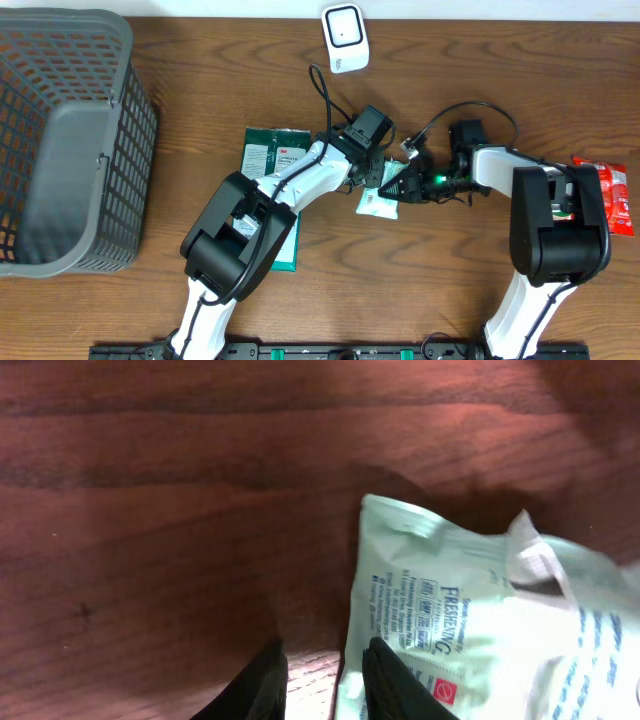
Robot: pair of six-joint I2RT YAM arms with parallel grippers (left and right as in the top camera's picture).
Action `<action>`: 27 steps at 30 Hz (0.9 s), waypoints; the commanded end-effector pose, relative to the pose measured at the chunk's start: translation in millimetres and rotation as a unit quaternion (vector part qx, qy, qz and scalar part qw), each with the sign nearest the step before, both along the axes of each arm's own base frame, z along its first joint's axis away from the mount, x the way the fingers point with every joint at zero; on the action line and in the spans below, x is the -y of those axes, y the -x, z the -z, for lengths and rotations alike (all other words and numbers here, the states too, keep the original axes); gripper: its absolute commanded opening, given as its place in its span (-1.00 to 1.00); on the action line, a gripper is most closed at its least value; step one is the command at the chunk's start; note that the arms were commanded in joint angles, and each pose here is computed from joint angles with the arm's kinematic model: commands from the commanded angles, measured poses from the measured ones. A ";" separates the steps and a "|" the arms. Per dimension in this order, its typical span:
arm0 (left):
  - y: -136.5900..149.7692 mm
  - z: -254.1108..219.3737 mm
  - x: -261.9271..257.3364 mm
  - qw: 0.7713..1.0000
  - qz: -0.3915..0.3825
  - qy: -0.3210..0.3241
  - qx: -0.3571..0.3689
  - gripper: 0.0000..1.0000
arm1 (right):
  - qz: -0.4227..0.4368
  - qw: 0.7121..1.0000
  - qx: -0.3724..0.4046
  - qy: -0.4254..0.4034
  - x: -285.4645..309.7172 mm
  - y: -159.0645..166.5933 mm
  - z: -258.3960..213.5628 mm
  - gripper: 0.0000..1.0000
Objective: Scan the item barcode
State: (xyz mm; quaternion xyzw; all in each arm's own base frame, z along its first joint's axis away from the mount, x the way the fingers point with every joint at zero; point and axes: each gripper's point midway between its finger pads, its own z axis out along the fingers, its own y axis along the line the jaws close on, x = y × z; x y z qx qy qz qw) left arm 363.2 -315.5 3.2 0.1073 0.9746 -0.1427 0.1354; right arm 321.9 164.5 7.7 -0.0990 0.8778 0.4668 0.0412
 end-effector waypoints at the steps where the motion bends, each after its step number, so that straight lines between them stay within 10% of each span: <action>1: 7.5 29.0 -10.0 0.999 0.005 -0.035 -0.018 -0.44 | -0.015 1.000 -0.001 -0.027 -13.7 4.5 -3.5 -0.32; 11: 11.7 30.7 -13.4 0.999 0.005 -0.042 -0.027 -0.54 | 0.015 0.999 0.030 -0.012 2.4 -17.0 0.3 -0.20; 16: 11.1 30.6 -13.4 0.999 0.005 -0.042 -0.026 -0.61 | 0.015 1.000 0.020 -0.011 2.1 -13.4 0.7 -0.93; 27: -13.2 3.6 -7.6 1.000 -0.016 -0.004 0.003 -0.38 | 0.011 1.000 -0.005 -0.009 -0.3 -3.6 1.7 -0.92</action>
